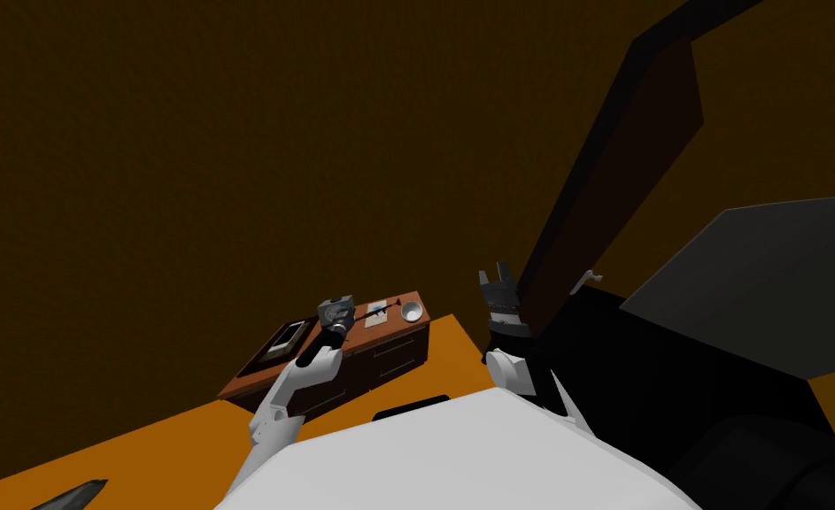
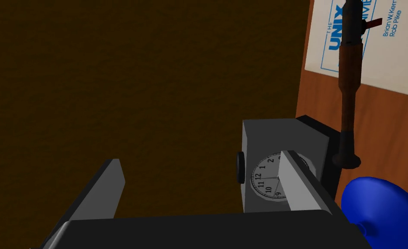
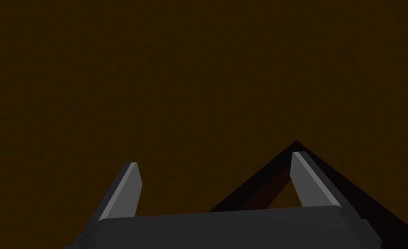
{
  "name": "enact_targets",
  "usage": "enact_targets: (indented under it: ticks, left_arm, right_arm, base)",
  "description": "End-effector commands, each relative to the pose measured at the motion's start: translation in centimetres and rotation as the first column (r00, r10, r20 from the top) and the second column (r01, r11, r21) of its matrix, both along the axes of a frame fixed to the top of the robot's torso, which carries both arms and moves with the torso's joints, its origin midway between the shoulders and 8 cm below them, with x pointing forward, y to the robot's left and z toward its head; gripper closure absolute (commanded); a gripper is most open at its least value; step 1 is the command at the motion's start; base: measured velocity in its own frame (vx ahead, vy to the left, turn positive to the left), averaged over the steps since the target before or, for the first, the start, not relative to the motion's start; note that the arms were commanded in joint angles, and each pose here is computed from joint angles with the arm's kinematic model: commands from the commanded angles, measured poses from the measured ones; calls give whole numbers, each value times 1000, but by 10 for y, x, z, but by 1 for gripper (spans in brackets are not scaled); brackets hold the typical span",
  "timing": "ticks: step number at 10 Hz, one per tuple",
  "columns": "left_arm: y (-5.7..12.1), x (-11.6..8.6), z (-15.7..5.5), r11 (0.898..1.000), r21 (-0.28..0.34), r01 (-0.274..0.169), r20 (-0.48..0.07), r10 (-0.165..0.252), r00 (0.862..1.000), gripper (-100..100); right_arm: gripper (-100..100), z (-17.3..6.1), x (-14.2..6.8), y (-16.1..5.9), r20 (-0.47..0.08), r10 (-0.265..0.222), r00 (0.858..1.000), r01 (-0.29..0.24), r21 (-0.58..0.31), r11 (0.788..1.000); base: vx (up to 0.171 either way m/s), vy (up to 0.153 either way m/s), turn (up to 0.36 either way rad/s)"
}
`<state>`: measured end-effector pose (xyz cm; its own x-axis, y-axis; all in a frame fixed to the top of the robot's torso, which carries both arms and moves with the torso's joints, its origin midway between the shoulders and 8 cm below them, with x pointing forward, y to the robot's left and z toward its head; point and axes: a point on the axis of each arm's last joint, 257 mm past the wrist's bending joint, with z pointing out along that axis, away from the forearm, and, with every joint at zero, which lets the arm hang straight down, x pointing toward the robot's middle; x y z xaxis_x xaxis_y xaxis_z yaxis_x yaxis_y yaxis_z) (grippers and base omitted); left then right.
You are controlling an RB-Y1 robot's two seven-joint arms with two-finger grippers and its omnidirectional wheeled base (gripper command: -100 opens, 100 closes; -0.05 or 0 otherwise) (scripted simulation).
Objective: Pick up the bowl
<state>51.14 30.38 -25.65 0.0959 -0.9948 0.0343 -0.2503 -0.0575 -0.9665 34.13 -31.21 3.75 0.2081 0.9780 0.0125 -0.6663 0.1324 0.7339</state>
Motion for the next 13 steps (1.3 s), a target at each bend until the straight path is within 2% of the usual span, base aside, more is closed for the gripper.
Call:
enact_targets:
  ticks: [1, 2, 3, 4, 5, 6, 7, 8, 9, 11, 12, 13]
  left_arm:
    - [-3, -1, -16, 1000, -3, -1, -54, 1, 999, -100]
    - [-5, 2, -29, 1000, -3, 2, -96, -3, 995, -100]
    - [-5, 1, -32, 1000, -4, 1, -110, -2, 994, -100]
    - [-7, 3, -45, 1000, -3, 6, -155, -6, 988, -100]
    - [-7, 2, -47, 1000, -3, 5, -165, -6, 986, -100]
    - [-9, 4, -61, 1000, 0, 11, -212, -11, 977, -100]
    - [-9, 3, -62, 1000, -1, 10, -219, -10, 976, -100]
    - [-12, 3, -75, 1000, 4, 18, -265, -16, 964, -100]
    - [-12, 2, -77, 1000, 3, 17, -272, -16, 962, -100]
    - [-17, 1, -100, 999, 16, 37, -358, -29, 933, -100]
    - [-16, -2, -105, 999, 15, 36, -372, -28, 928, -100]
    - [-19, -5, -118, 999, 21, 48, -419, -34, 907, -100]
  right_arm:
    - [0, 0, 0, 0, 0, 0, 1000, 0, 0, 1000]
    - [0, 0, 0, 0, 0, 0, 1000, 0, 0, 1000]
    - [0, 0, 0, 0, 0, 0, 1000, 0, 0, 1000]
    - [0, 0, 0, 0, 0, 0, 1000, 0, 0, 1000]
    - [0, 0, 0, 0, 0, 0, 1000, 0, 0, 1000]
    - [0, 0, 0, 0, 0, 0, 1000, 0, 0, 1000]
    - [0, 0, 0, 0, 0, 0, 1000, 0, 0, 1000]
    - [0, 0, 0, 0, 0, 0, 1000, 0, 0, 1000]
    - [0, 0, 0, 0, 0, 0, 1000, 0, 0, 1000]
    - [0, 0, 0, 0, 0, 0, 1000, 0, 0, 1000]
    - [0, 0, 0, 0, 0, 0, 1000, 0, 0, 1000]
    - [0, 0, 0, 0, 0, 0, 1000, 0, 0, 1000]
  base:
    - [5, -29, -4]
    - [12, -31, -16]
    - [7, -27, -10]
    - [9, -34, -25]
    - [7, -35, -12]
    - [8, -53, -27]
    - [11, -41, -14]
    - [17, -40, -43]
    - [11, -37, -22]
    - [24, -68, -63]
    - [27, -67, -25]
    - [24, -60, -50]
